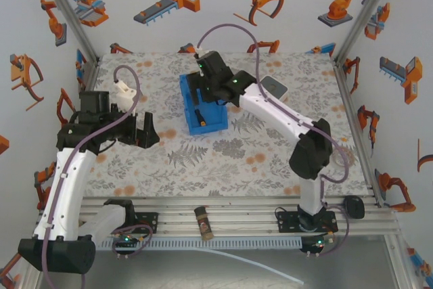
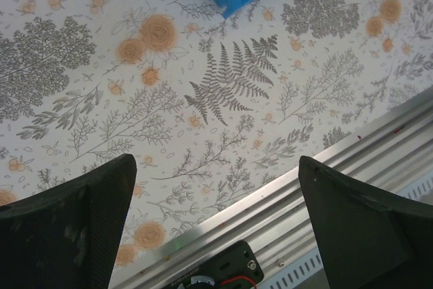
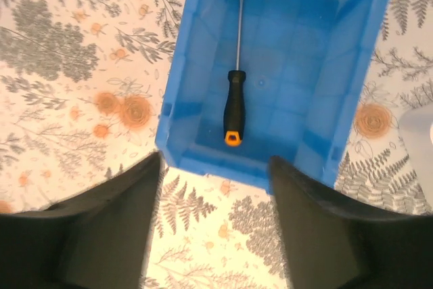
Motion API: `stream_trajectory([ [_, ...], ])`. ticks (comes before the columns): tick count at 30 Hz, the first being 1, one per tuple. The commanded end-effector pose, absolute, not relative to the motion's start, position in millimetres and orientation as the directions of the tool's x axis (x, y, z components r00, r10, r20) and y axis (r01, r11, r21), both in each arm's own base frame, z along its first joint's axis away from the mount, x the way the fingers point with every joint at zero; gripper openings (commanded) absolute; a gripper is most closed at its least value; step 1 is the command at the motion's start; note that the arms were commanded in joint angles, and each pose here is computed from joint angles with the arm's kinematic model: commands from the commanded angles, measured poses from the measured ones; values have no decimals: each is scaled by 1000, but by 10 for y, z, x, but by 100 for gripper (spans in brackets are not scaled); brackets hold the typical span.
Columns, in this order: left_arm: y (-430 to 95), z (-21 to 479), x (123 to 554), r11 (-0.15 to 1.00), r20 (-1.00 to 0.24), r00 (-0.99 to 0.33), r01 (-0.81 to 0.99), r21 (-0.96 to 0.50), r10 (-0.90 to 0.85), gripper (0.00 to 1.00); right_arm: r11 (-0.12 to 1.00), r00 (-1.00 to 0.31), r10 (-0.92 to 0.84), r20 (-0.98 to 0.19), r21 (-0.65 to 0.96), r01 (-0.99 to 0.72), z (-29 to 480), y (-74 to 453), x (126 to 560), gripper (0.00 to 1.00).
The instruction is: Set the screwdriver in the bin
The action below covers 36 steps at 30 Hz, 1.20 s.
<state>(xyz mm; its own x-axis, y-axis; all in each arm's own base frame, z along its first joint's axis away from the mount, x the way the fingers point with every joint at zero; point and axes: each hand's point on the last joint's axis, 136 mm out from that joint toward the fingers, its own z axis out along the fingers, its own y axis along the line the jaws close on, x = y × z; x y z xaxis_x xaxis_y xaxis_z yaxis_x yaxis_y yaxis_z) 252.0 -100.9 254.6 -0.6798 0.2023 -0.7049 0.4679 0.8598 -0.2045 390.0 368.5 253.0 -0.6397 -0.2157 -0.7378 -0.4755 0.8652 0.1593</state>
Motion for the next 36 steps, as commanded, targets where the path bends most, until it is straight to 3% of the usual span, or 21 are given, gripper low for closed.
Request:
stream_trajectory([
  [1, -955, 2610, 2638, 888, -739, -655, 421, -186, 156, 97, 870, -606, -189, -773, 154, -468, 2703, 3489, 3800, 86],
  [8, -958, 2448, 2768, 894, -726, -672, 403, -195, 145, 97, 920, -564, -153, -811, 92, -381, 2658, 2881, 3508, 99],
  [16, -647, 2059, 3187, 969, -743, -661, 238, -68, 110, 97, 967, -477, 33, -878, 148, -207, 2562, 2135, 3154, 99],
  [23, -578, 1941, 3337, 978, -816, -570, 206, -25, 99, 97, 999, -378, -32, -925, -26, -22, 2453, 1374, 3051, 99],
  [31, -401, 1666, 3516, 992, -890, -453, 129, 3, 62, 97, 942, -306, 37, -951, -69, 329, 2051, 107, 3047, 99],
  [36, -170, 1562, 3660, 998, -929, -370, 54, -37, -15, 97, 906, -243, 59, -968, -51, 420, 1713, -413, 3061, 99],
])
